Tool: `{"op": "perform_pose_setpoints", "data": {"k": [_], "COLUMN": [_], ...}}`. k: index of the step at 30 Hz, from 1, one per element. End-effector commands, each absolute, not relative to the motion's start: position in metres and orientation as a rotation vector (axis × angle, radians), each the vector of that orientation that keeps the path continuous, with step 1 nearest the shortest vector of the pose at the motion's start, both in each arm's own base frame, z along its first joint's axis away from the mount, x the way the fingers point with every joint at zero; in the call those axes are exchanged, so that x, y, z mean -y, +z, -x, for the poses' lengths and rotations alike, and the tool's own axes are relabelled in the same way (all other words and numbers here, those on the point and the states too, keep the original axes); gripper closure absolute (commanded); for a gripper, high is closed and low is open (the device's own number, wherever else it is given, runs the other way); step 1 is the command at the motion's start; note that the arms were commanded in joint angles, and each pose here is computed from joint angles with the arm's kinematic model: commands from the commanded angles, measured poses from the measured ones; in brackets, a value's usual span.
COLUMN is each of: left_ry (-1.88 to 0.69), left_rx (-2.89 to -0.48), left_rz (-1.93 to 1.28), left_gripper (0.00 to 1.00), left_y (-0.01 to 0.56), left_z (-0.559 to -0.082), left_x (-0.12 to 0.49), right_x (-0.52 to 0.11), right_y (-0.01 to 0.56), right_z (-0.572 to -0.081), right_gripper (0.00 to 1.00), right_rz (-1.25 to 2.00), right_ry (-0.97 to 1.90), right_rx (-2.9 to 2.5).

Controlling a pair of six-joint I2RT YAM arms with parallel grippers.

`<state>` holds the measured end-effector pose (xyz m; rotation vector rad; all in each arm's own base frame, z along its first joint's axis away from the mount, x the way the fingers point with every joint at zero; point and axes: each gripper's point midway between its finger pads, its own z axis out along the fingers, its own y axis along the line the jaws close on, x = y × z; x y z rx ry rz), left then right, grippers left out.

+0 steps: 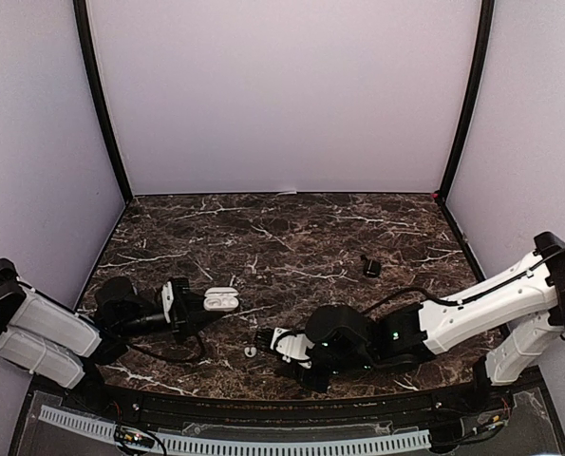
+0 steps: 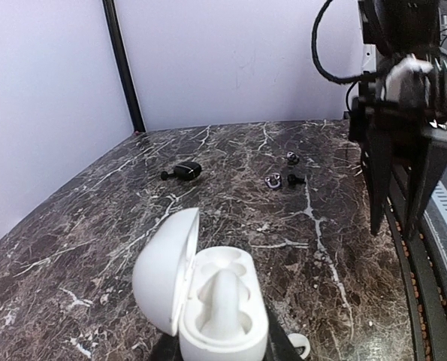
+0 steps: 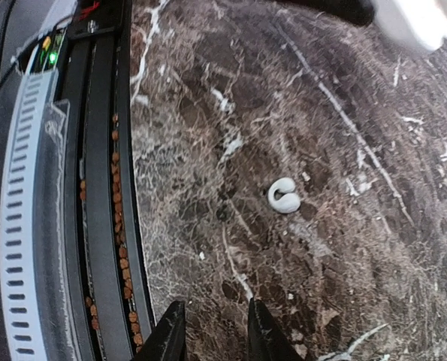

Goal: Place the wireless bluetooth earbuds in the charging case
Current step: Insert the left earbud into the left side groove of the charging case, then adjust the right earbud at the center of the board.

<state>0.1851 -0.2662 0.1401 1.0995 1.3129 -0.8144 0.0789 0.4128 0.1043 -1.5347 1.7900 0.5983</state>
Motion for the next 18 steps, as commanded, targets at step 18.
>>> {"op": "perform_pose_setpoints", "data": {"k": [18], "left_ry": [-0.654], "left_rx": [-1.297], "left_rz": [-0.96], "left_gripper": [1.0], "left_y": [0.157], "left_z": [-0.2], "left_x": [0.24], "right_x": [-0.466], "right_y": [0.058], "right_z": [-0.104], "right_gripper": [0.75], "right_rz": [1.747], "right_ry": [0.443], "right_rx": [-1.609]}}
